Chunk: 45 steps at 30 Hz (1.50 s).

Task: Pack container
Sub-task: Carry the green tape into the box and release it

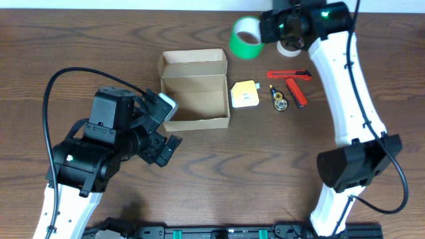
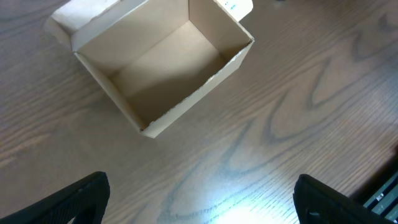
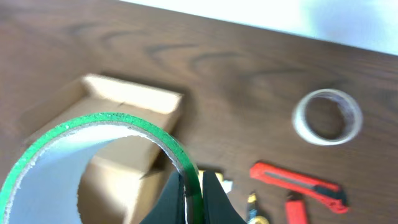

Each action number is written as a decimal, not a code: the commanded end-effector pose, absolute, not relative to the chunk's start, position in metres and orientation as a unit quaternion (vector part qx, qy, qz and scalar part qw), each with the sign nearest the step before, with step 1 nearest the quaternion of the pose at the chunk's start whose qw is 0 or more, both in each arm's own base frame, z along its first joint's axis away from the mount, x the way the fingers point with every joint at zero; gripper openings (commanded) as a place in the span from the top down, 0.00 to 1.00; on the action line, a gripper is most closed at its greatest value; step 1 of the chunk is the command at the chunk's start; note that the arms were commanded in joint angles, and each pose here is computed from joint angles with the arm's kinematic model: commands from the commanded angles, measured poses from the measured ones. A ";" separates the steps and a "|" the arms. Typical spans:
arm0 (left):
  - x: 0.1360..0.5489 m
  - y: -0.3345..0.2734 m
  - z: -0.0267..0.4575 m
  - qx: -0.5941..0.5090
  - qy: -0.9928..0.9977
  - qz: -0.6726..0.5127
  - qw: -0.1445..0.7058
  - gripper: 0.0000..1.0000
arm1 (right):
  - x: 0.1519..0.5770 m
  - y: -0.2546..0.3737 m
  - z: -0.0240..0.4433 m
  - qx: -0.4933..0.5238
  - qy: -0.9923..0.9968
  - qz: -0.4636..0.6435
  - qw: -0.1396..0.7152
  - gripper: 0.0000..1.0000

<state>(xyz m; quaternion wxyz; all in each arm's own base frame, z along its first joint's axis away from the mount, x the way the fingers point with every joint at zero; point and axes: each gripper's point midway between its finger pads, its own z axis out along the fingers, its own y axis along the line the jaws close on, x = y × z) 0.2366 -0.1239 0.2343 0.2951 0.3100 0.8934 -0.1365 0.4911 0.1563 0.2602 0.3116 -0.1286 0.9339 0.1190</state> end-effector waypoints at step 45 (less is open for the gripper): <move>0.202 -0.099 0.269 0.312 0.875 -0.092 0.359 0.05 | 0.394 0.334 0.096 -0.207 0.962 0.051 0.173 0.99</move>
